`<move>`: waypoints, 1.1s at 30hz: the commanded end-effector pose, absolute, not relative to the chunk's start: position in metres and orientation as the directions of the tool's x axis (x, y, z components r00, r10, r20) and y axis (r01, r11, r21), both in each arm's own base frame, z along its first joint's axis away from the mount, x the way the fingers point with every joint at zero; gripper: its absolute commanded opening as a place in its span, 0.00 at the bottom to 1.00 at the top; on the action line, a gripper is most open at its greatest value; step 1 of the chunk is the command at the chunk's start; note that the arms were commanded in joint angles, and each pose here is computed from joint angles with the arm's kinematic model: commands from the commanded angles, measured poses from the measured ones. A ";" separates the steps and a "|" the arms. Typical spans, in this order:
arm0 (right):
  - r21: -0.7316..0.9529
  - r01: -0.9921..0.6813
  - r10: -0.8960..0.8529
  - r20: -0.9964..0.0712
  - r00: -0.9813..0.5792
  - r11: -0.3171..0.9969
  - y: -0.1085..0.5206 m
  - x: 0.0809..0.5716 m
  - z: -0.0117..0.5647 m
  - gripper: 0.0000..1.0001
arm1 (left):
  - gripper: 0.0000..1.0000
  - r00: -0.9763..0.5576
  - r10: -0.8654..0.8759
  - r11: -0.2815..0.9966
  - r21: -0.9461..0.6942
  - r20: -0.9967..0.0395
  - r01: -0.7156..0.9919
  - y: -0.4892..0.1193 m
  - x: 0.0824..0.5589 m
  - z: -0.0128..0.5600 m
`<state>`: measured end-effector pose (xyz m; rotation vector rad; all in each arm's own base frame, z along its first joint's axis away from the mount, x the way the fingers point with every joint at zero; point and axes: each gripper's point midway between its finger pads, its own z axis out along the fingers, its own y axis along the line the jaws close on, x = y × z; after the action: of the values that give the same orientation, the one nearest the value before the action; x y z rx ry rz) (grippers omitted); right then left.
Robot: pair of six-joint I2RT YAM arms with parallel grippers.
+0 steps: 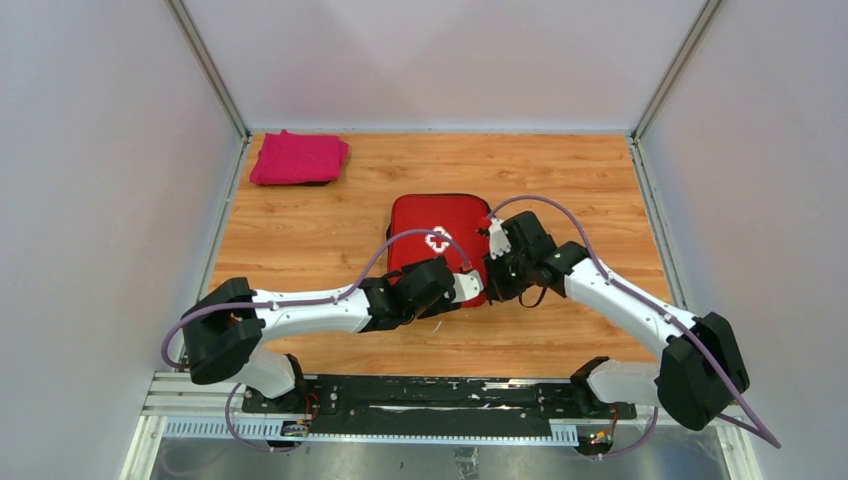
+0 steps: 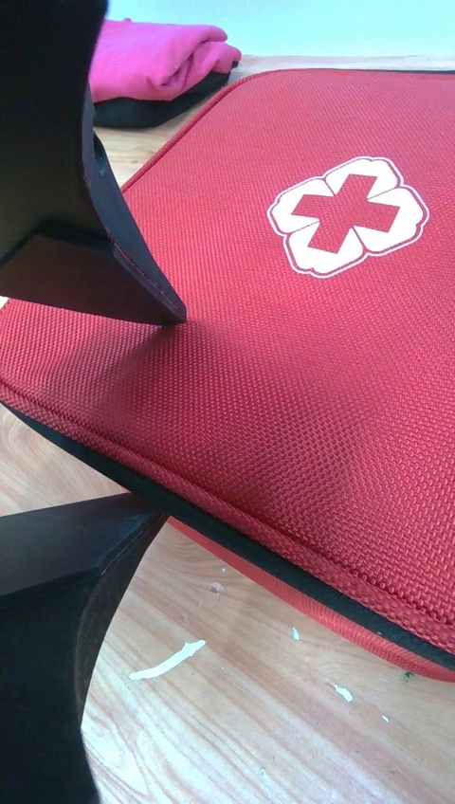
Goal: Organize the medicine kit
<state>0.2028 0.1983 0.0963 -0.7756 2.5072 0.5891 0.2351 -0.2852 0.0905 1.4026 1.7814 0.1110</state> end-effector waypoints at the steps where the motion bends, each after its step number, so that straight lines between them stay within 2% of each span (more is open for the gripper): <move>1: 0.449 -0.589 -0.319 -0.541 -0.778 0.672 0.238 0.183 0.114 0.00 | 0.68 -0.022 0.771 0.430 0.494 -0.637 0.755 -0.307 0.240 0.103; 9: 0.556 -0.457 -0.126 -0.530 -0.838 0.694 0.265 0.194 0.119 0.00 | 0.71 -0.023 0.753 0.433 0.468 -0.658 0.770 -0.311 0.236 0.106; 14: 0.442 -0.295 -0.021 -0.526 -0.850 0.847 0.226 0.212 0.105 0.00 | 0.87 -0.015 0.675 0.458 0.402 -0.738 0.793 -0.312 0.224 0.134; 17: 0.399 -0.209 0.040 -0.533 -0.845 0.893 0.198 0.220 0.103 0.00 | 0.96 -0.004 0.584 0.479 0.341 -0.811 0.808 -0.311 0.212 0.160; 24: 0.366 -0.104 0.132 -0.565 -0.814 0.925 0.151 0.249 0.107 0.00 | 1.00 0.023 0.401 0.584 0.275 -0.916 0.764 -0.294 0.206 0.216; 27: 0.351 -0.063 0.159 -0.568 -0.807 0.934 0.133 0.275 0.113 0.00 | 1.00 -0.031 0.342 0.665 0.219 -0.939 0.714 -0.285 0.220 0.226; 33: 0.311 -0.094 0.097 -0.547 -0.831 0.946 0.125 0.307 0.117 0.00 | 1.00 -0.291 0.114 0.835 -0.067 -0.950 0.547 -0.249 0.288 0.232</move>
<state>0.2858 0.1287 0.1018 0.0872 2.5299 0.4516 0.2504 -0.2653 0.2205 0.7731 1.7262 -0.3716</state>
